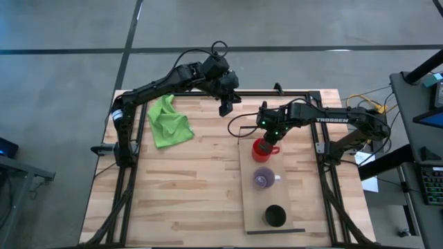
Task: Stack small to large cups/mugs on shelf
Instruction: Put the red mug on the shelf, then return to Home Position
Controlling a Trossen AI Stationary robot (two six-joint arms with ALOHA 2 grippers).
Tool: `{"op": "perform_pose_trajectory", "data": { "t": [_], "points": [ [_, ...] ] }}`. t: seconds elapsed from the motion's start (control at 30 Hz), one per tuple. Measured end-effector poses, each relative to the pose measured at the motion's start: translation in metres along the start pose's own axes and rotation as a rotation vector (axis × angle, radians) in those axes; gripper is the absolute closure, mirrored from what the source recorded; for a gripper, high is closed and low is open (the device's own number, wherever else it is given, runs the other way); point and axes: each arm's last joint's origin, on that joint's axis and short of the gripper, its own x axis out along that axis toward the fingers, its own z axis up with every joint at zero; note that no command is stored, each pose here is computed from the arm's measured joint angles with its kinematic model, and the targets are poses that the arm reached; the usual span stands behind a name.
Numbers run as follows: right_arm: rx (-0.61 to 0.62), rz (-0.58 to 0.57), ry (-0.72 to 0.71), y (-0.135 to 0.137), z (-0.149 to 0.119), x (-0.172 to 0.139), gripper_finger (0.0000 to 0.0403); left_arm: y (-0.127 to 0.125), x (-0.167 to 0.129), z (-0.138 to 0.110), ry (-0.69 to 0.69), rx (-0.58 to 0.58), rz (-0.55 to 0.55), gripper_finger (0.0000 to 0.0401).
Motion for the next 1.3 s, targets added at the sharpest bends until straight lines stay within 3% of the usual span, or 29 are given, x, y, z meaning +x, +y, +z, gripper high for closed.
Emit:
{"op": "perform_pose_trajectory", "data": {
  "t": [0.33,0.73,1.03,1.3],
  "points": [
    [0.006,0.007,-0.009,0.001,0.002,-0.003,0.0342,0.0,0.0,0.0,0.001,0.0,0.0,0.0369],
    [0.006,0.012,-0.023,0.003,0.005,-0.011,0.0339,0.0,0.0,0.0,0.001,-0.001,0.0,0.0369],
    [0.007,-0.003,-0.014,0.006,0.008,-0.038,0.034,0.0,0.0,0.0,0.001,0.0,0.0,0.0369],
    [0.001,0.05,-0.122,0.014,0.019,-0.076,0.034,-0.001,-0.008,0.006,-0.027,0.008,0.003,0.0369]
  ]
}}
